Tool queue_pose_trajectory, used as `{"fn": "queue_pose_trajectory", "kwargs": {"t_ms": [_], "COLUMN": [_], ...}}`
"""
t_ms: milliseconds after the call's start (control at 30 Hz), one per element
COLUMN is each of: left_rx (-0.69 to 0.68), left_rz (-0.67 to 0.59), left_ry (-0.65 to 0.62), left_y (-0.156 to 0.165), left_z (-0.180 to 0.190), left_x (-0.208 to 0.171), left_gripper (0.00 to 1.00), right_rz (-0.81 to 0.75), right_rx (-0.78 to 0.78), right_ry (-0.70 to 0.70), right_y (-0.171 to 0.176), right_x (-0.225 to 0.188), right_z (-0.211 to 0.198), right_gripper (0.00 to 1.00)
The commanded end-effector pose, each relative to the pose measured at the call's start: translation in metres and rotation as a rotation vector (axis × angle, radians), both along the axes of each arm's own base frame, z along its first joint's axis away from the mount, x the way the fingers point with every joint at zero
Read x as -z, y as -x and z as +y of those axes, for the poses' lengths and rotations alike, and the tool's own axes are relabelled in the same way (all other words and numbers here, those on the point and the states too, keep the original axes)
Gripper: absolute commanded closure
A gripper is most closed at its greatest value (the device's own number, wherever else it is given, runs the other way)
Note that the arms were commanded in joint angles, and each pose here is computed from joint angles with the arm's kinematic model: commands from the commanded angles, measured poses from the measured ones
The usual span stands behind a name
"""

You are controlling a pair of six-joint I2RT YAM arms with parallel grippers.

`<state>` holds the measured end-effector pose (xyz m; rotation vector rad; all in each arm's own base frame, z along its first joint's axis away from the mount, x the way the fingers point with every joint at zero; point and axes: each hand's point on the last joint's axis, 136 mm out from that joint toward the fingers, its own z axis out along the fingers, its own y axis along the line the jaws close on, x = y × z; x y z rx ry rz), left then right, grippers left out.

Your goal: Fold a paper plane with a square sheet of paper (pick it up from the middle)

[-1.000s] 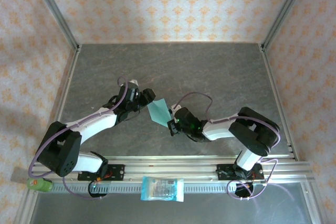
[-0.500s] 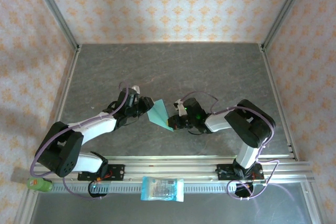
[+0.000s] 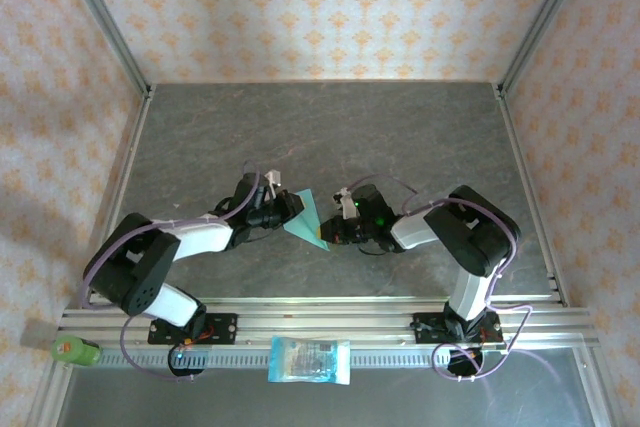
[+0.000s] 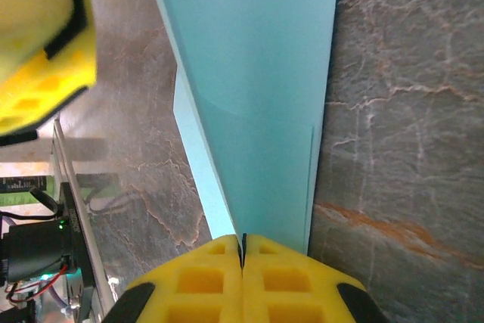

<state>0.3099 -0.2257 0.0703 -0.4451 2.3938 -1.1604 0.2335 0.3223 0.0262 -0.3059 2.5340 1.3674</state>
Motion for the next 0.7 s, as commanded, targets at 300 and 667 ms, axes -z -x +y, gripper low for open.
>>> {"fn": "queue_pose_trajectory", "kwargs": {"t_ms": [300, 667], "left_rx": [0.000, -0.057], "left_rz": [0.002, 0.076], "left_ry": [0.044, -0.044], "left_y": [0.000, -0.001], "left_z": [-0.011, -0.002], "left_x": [0.010, 0.040], "left_gripper": [0.88, 0.92], "right_rz": [0.149, 0.179], "right_rx": [-0.043, -0.021], "right_ry": [-0.006, 0.006], "right_y": [0.018, 0.018], "right_x": [0.017, 0.024], "right_z": [0.005, -0.001], "right_gripper": [1.00, 0.99]}}
